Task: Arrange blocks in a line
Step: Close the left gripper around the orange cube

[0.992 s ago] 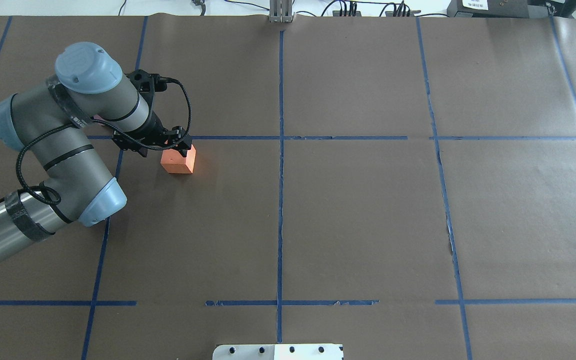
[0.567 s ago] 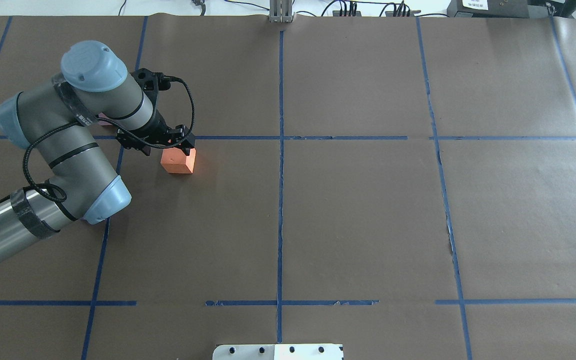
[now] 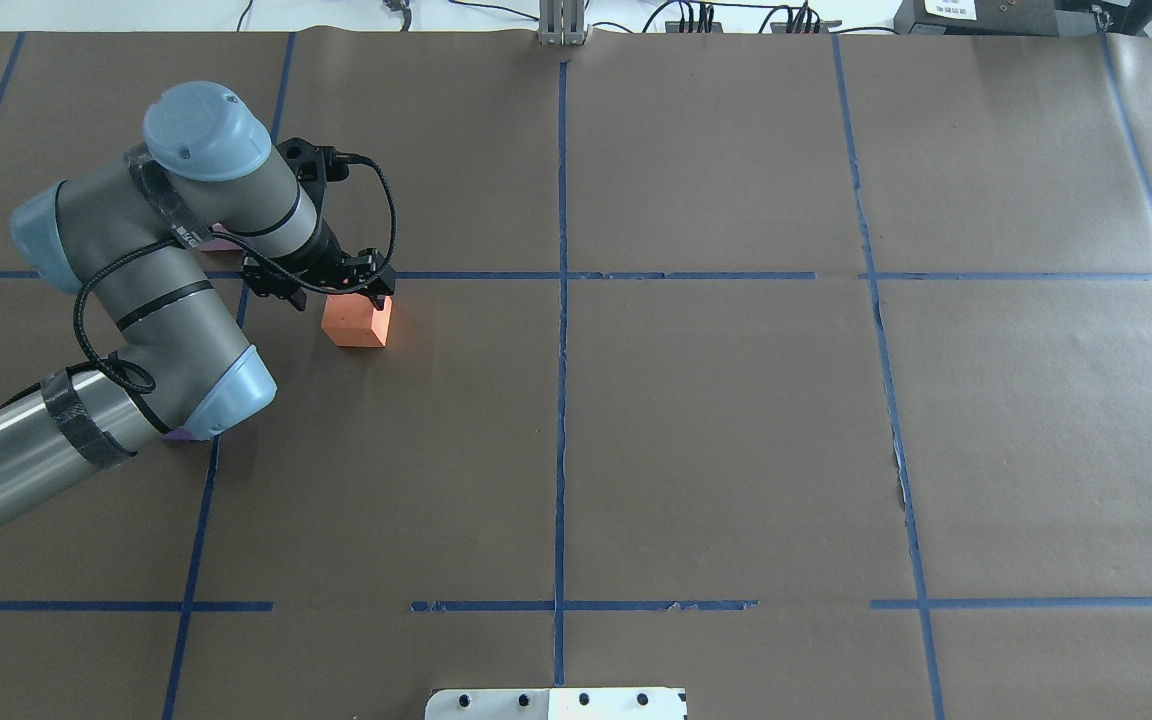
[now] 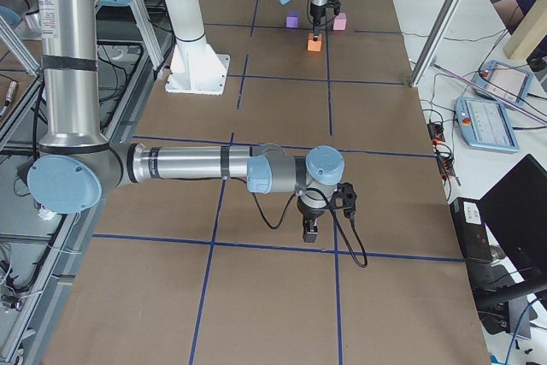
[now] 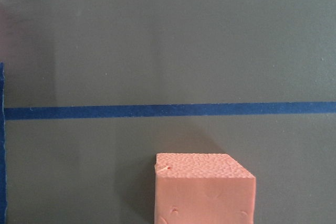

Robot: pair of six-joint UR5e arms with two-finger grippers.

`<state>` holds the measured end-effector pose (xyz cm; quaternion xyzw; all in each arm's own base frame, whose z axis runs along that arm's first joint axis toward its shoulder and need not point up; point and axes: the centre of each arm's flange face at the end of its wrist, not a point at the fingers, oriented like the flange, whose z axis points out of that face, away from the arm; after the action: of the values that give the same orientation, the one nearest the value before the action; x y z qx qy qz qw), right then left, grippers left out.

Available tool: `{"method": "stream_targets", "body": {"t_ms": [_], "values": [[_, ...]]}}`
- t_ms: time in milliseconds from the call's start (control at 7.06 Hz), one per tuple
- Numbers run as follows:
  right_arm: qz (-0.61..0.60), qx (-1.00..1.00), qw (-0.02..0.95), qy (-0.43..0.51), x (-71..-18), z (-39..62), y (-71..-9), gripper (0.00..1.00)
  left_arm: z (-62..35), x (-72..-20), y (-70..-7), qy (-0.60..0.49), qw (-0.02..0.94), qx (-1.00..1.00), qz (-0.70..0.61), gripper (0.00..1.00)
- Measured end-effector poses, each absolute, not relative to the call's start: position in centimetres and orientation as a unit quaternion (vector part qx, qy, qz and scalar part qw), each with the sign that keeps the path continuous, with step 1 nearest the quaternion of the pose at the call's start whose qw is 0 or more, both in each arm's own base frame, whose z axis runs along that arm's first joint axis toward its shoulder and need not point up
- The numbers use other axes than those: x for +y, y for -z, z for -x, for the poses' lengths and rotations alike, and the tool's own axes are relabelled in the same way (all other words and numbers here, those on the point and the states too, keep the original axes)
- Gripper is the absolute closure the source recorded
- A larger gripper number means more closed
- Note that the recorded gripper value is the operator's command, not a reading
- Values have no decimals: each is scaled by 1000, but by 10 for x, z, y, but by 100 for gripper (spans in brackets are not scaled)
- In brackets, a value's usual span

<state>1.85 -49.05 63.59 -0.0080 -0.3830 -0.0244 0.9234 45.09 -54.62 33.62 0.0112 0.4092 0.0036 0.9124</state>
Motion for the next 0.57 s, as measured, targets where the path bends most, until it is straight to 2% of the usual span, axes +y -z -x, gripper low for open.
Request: {"method": "stream_targets", "body": {"t_ms": [567], "values": [[8,-383,923,24,-491,-18,-636,0,-472,-545,-348,-8,913,407,-3,1]]}}
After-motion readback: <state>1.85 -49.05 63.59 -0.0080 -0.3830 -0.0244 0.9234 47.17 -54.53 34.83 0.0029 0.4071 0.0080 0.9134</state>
